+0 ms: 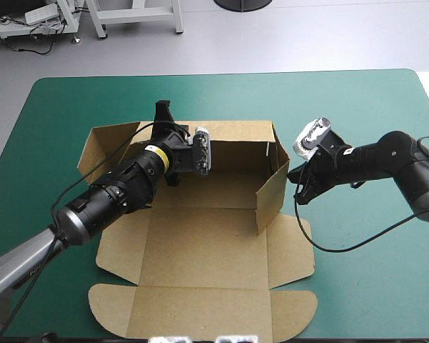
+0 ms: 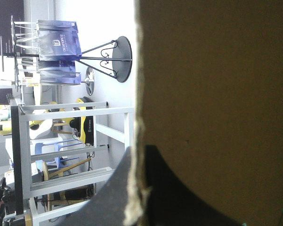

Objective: Fold the box

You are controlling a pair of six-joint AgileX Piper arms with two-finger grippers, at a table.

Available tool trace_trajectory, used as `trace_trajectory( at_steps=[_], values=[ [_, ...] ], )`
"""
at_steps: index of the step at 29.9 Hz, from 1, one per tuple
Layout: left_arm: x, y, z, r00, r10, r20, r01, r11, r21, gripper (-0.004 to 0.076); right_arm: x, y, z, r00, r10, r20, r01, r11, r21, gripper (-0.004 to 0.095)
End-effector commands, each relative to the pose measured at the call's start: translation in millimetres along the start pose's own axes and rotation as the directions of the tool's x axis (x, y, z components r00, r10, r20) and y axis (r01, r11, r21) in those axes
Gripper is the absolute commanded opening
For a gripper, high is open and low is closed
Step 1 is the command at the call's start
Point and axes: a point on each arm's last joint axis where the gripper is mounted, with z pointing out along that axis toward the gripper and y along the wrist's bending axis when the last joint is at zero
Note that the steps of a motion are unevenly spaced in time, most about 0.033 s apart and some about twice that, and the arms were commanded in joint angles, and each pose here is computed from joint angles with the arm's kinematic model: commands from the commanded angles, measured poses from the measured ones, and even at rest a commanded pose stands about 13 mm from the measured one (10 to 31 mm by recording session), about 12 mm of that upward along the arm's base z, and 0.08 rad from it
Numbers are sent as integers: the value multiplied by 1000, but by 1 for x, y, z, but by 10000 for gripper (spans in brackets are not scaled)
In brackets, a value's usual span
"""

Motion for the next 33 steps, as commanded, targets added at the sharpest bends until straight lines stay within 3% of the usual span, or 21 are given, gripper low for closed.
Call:
trace_trajectory(
  at_steps=[1, 14, 25, 33],
  values=[
    [-4, 10, -12, 998, 10, 62, -6, 998, -64, -3, -11, 5, -11, 993, -26, 113, 24, 1000, 19, -25],
    [-4, 5, -7, 999, 42, 27, -39, 993, -113, -6, -15, 13, -9, 991, -49, 126, 52, 998, -26, -25],
    [1, -11, -3, 999, 40, 3, -40, 997, -69, -6, -20, 11, -11, 985, -85, 149, 76, 995, 68, -24],
    [1, -10, -4, 999, 42, 7, -41, 997, -72, -6, -16, 10, -4, 990, -88, 111, 85, 996, 34, 20]
  ],
)
